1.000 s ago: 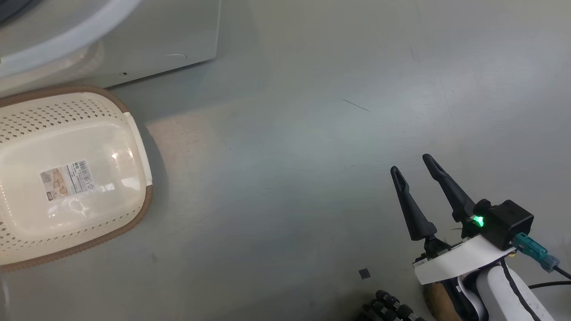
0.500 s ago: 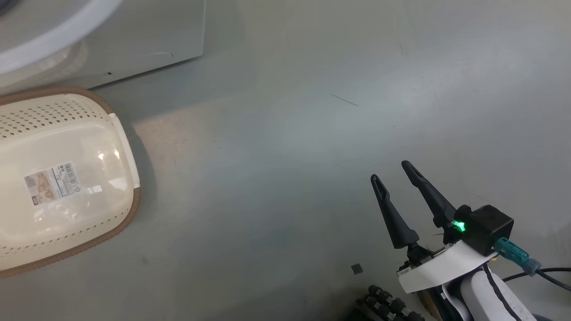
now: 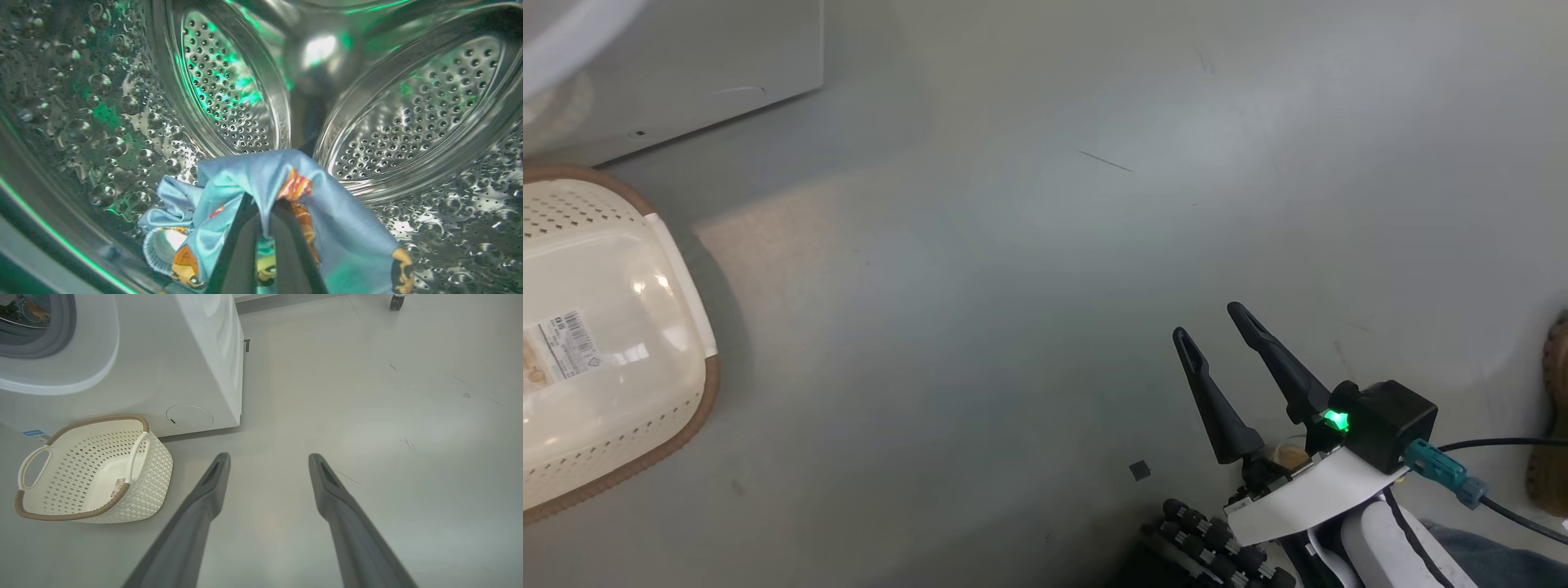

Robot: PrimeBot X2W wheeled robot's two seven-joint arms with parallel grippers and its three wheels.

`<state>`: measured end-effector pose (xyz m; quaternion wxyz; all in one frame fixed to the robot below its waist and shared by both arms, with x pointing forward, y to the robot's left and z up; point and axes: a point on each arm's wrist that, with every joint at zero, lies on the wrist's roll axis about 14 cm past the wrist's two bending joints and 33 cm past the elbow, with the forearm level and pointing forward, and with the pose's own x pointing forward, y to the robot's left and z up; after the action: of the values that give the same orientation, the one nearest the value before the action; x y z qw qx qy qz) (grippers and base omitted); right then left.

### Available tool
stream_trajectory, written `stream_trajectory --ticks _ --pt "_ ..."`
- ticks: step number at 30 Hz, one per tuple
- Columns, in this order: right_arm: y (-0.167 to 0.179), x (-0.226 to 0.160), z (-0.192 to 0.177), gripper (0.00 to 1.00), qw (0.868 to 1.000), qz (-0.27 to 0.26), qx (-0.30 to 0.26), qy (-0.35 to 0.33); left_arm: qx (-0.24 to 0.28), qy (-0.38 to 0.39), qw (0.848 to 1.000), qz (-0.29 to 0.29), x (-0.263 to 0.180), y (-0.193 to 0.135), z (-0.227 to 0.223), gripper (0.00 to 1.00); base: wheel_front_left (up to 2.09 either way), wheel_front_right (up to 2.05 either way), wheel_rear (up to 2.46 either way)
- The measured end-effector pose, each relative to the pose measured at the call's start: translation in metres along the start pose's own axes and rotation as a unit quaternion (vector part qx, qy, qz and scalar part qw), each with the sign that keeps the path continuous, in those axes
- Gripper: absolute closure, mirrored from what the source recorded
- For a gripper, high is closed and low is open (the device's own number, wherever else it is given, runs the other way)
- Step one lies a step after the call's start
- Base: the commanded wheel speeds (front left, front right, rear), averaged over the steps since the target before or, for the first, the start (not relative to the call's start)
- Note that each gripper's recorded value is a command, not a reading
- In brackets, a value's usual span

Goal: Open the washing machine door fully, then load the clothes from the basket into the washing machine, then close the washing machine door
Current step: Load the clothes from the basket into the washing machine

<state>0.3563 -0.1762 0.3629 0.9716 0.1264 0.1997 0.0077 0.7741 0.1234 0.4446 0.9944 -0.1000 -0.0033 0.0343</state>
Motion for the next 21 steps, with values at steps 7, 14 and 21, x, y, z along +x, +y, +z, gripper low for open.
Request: stream_trajectory --ticks 7,14,21 --pt "-0.011 -0.001 -0.005 0.0 1.0 -0.024 0.003 0.009 -0.009 0.012 1.0 -0.009 0.009 -0.013 -0.021 1.0 0.0 0.0 0.0" --pt "-0.023 0.003 -0.006 0.0 0.999 -0.04 -0.002 0.011 0.01 0.051 0.999 -0.016 0.008 -0.014 -0.054 0.99 0.0 0.0 0.0" --pt "-0.018 0.013 -0.003 0.0 1.0 -0.026 -0.003 0.004 0.022 0.061 0.998 -0.008 0.007 -0.003 -0.055 0.0 0.0 0.0 0.0"
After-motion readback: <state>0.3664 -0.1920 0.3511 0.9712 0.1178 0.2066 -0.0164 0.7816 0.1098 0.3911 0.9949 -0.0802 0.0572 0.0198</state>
